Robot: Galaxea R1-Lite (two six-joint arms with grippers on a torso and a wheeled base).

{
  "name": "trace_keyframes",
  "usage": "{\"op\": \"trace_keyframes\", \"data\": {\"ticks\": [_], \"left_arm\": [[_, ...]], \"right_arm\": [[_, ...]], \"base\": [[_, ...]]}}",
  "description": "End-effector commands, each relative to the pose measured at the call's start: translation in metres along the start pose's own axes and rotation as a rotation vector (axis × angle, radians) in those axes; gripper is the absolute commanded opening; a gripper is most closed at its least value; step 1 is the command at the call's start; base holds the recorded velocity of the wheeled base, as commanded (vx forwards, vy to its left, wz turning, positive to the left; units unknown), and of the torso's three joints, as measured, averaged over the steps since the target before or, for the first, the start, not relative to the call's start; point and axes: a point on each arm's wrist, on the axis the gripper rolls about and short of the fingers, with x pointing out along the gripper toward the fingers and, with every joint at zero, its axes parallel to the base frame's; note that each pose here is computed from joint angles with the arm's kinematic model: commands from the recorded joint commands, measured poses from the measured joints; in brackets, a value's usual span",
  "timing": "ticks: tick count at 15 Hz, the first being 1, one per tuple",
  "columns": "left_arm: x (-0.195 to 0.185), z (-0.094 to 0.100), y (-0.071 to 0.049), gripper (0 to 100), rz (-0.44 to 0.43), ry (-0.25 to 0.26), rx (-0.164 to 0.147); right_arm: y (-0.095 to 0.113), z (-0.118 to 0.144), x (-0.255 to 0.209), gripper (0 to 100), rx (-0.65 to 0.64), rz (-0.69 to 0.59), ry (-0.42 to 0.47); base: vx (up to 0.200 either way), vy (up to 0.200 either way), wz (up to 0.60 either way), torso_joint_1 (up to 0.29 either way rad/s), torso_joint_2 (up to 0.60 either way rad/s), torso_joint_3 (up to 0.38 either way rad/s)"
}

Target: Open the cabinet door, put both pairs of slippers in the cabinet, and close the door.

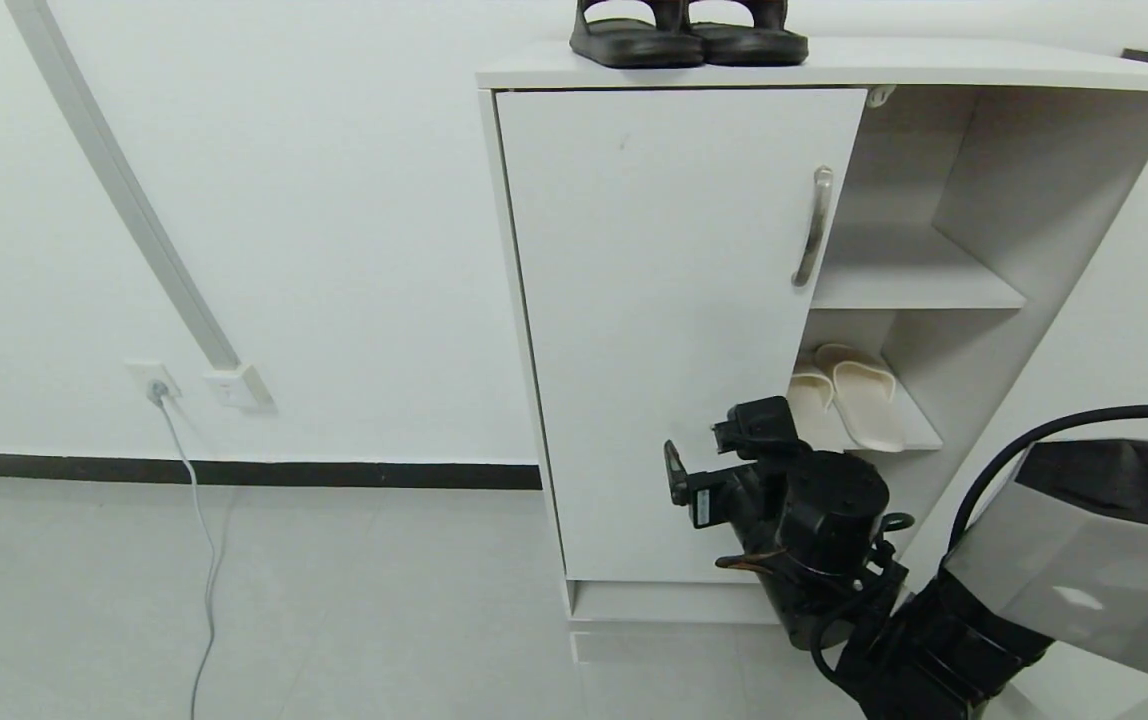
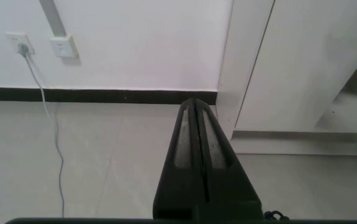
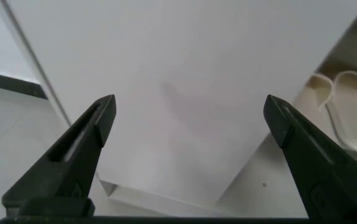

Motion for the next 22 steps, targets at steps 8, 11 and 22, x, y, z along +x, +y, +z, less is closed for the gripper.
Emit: {"op": "trace_keyframes", "data": {"ticks": [8,11,22], "left_arm": [[0.0,0.0,-0.0001,0,-0.003,0.0,-0.002],[0.0,0.0,-0.0001,0,-0.003,0.0,0.0],[0.0,0.0,-0.0001,0,-0.003,0.0,0.0]], "right_arm": [[0.0017,-0.0061,-0.0008,100,-0.021,0.006,0.012],[0.0018,-0.0051,0.0006,100,-0.036,0.003,0.005],[0.0022,-0.0055,0.0001,100,-0.037,0.005,0.008]], "base": [[0.0,0.0,0.0,0.005,-0.09,-0.124],[0.0,0.0,0.0,0.041,-0.51,-0.377],[0.0,0.0,0.0,0.128,-0.47,-0.339]]}}
